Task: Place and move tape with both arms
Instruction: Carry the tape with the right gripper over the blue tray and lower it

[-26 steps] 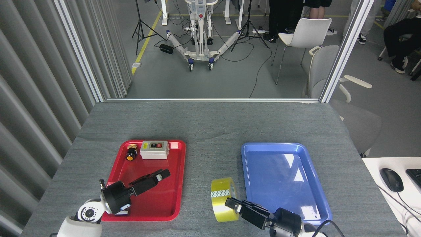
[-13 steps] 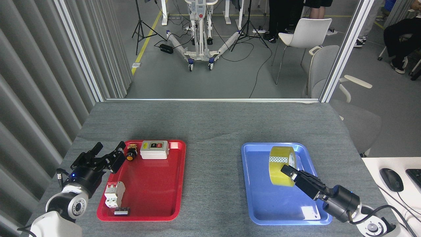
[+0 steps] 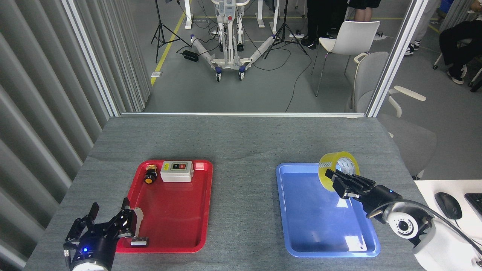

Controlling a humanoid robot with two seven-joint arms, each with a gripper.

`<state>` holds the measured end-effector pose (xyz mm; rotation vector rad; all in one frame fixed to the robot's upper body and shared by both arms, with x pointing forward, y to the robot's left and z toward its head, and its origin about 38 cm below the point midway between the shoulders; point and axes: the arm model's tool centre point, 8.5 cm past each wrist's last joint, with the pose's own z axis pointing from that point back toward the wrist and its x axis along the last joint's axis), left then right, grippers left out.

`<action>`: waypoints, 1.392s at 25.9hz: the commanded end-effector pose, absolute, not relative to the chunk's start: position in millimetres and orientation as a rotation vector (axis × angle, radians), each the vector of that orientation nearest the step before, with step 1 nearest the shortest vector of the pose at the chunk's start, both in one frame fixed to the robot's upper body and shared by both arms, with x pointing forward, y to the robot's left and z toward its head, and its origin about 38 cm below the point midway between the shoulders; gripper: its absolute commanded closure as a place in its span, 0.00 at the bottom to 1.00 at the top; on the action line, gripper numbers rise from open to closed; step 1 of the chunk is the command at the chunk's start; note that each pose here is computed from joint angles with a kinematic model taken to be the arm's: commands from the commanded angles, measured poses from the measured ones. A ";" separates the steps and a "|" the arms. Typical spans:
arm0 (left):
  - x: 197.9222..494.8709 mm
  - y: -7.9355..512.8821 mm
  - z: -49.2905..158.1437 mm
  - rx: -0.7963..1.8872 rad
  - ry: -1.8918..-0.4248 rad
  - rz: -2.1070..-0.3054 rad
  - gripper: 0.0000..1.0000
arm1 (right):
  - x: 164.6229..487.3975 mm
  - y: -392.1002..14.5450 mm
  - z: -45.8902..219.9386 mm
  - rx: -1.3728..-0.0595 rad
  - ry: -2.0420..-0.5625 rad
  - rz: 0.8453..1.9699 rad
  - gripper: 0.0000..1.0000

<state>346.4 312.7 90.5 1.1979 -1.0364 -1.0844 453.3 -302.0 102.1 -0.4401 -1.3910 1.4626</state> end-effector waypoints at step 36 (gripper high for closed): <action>317.0 224.5 54.2 1.129 -1.327 -1.144 0.00 | 482.5 -246.2 32.2 -0.291 -0.792 1.406 1.00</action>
